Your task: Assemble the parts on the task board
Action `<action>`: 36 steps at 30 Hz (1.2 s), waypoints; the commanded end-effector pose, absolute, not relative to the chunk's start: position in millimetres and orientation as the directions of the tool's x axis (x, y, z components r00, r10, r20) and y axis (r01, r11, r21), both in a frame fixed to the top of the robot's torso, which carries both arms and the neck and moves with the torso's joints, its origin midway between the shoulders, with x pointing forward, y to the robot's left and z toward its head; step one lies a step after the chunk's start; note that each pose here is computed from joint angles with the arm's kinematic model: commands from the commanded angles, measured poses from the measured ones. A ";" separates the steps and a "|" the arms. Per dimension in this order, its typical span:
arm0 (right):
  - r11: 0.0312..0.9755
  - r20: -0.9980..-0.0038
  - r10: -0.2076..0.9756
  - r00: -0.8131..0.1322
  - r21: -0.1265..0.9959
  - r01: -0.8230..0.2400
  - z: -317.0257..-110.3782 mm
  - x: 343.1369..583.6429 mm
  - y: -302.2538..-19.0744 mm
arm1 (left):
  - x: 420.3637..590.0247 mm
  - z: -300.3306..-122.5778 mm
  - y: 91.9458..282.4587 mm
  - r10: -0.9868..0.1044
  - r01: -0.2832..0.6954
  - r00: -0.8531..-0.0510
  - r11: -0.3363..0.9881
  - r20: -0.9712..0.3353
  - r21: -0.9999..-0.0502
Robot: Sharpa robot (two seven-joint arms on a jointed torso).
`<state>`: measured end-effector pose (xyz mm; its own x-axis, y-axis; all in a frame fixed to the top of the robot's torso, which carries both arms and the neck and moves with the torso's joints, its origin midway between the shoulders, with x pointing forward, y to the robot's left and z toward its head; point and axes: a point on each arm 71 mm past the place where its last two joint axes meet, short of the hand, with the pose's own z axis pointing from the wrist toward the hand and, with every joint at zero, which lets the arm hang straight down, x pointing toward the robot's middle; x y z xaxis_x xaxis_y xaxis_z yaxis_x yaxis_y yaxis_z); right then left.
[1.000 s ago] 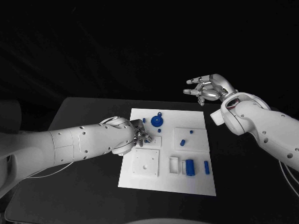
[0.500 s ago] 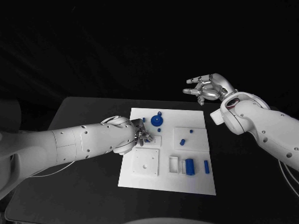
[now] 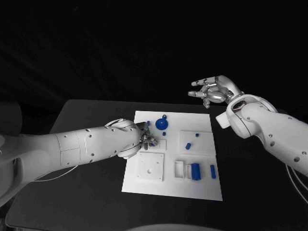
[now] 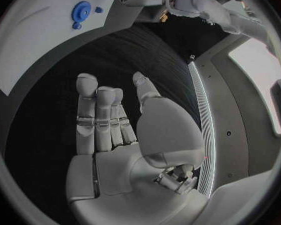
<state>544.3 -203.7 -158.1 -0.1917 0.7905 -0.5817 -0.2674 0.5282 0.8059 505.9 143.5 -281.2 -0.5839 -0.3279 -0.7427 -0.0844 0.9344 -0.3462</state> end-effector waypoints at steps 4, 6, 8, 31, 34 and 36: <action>0.531 -0.589 0.782 -0.203 0.801 -0.276 -158.3 544.0 -202.1 | 501.3 -288.0 136.2 -0.310 -0.064 -0.618 0.936 -0.722 -0.347; 0.531 -0.589 0.782 -0.203 0.801 -0.275 -158.3 544.0 -202.1 | 501.9 -288.2 136.8 -0.311 -0.065 -0.617 0.936 -0.723 -0.346; 0.531 -0.589 0.782 -0.203 0.801 -0.275 -158.3 544.0 -202.1 | 502.5 -288.4 137.4 -0.311 -0.067 -0.617 0.936 -0.723 -0.346; 0.531 -0.588 0.783 -0.203 0.802 -0.274 -159.1 544.5 -202.5 | 505.2 -289.6 147.1 -0.319 -0.081 -0.614 0.935 -0.722 -0.345; 0.531 -0.588 0.783 -0.203 0.802 -0.274 -159.2 544.5 -202.7 | 505.2 -289.6 148.3 -0.321 -0.083 -0.613 0.935 -0.721 -0.346; 0.531 -0.588 0.783 -0.203 0.802 -0.274 -159.2 544.5 -202.6 | 505.1 -289.6 148.7 -0.323 -0.084 -0.614 0.934 -0.720 -0.347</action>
<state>545.0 -204.3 -159.2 -0.1916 0.7900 -0.5824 -0.2641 0.5300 0.8058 507.3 150.2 -287.2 -0.5933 -0.3270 -0.7355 -0.0912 0.9352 -0.3422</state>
